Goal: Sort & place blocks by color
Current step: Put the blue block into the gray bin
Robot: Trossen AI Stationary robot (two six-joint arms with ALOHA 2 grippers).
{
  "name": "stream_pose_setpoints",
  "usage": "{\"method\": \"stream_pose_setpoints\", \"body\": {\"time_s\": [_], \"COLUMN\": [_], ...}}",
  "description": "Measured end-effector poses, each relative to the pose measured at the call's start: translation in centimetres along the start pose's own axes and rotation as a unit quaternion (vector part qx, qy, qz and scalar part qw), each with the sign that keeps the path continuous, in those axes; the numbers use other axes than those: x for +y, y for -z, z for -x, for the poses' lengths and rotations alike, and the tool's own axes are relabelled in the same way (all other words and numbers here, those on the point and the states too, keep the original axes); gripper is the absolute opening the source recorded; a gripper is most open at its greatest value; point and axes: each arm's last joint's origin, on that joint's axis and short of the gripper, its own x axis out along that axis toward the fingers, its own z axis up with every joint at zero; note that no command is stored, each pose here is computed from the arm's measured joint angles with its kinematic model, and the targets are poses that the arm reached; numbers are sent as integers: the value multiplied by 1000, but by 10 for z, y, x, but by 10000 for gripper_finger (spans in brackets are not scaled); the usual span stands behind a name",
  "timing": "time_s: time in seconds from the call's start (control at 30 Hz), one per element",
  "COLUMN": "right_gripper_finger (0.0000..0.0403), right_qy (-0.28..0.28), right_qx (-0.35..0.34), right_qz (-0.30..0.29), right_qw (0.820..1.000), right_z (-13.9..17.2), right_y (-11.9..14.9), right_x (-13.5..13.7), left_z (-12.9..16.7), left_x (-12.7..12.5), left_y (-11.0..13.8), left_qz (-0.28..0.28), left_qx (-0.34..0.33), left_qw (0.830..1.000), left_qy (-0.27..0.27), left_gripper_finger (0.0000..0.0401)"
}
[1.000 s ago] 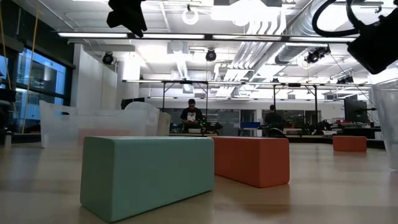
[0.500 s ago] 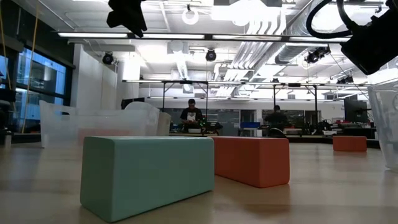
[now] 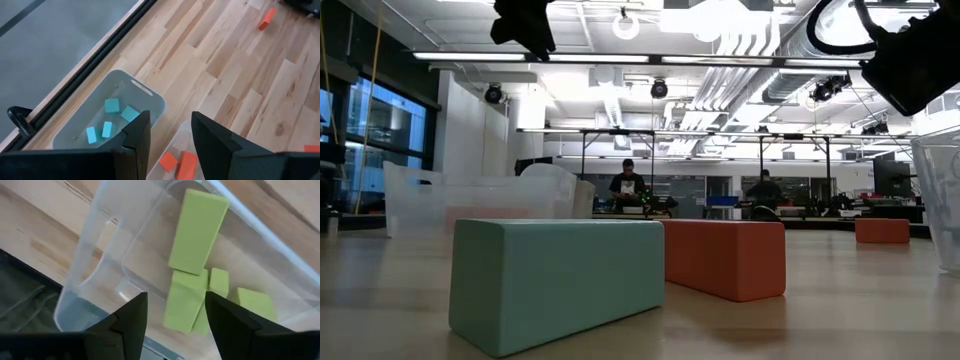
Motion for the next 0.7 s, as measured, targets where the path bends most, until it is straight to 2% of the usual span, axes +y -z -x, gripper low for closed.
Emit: {"method": "stream_pose_setpoints", "body": {"time_s": [0.17,0.37,0.5,0.7], "right_gripper_finger": [188,188,188,188], "right_qy": [-12,-29,-39,-58], "right_qx": [-10,-51,-92,-158], "right_qz": [-17,-41,-60,-89], "right_qw": [1000,997,993,982], "right_z": [7,27,43,69], "right_y": [1,5,6,0], "right_x": [0,-6,-14,-27], "left_z": [0,0,0,0], "left_x": [0,1,2,-1], "left_y": [1,1,1,1], "left_qz": [-4,-12,19,26], "left_qx": [4,2,-1,9], "left_qw": [1000,1000,999,1000], "left_qy": [-1,-20,-30,12], "left_gripper_finger": [128,175,205,215]}}
